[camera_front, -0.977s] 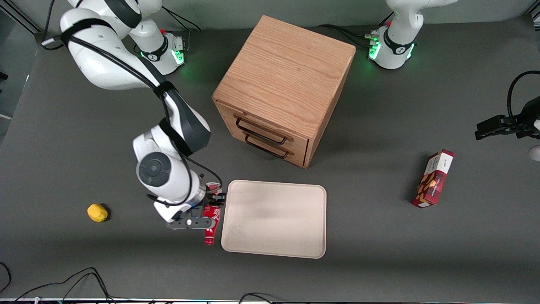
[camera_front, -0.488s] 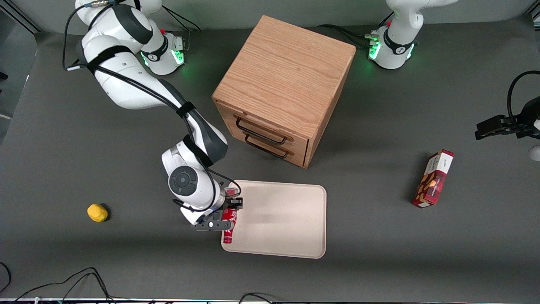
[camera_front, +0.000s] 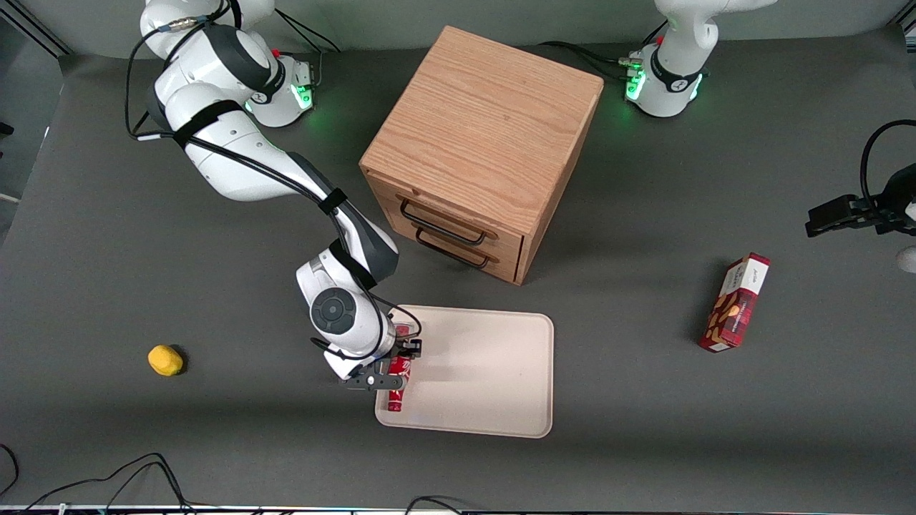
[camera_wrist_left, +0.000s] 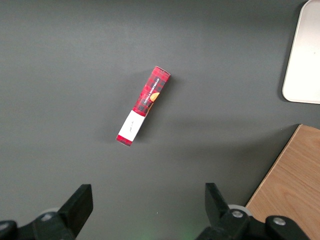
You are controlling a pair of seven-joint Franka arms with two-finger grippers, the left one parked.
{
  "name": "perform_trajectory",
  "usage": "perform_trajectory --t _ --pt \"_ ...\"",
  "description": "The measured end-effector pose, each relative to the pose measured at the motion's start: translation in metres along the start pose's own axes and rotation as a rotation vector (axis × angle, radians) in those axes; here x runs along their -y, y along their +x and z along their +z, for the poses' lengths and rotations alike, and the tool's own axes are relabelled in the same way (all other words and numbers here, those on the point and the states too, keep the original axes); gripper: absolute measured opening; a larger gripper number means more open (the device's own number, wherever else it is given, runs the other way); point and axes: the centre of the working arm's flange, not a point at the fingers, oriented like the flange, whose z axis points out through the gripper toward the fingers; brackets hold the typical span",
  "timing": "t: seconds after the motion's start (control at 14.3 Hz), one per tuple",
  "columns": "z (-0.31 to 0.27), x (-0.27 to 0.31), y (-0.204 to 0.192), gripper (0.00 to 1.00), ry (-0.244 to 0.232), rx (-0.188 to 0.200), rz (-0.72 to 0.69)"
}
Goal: Place coke bottle on tray
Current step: 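Carry the upright bottle over the cream tray's edge and lower it, then open the right gripper to release the bottle on the tray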
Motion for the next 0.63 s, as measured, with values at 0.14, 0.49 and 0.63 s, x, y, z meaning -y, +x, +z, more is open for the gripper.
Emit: perform_trajectory --t 0.14,0.49,0.63 --pt "-0.0003 -0.0010 0.0012 0.64 -0.010 -0.013 0.001" --pt "-0.0022 -0.0006 0.0031 1.00 -0.022 -0.039 -0.004" --pt "-0.0094 -0.0020 0.0084 1.00 -0.016 -0.053 0.002"
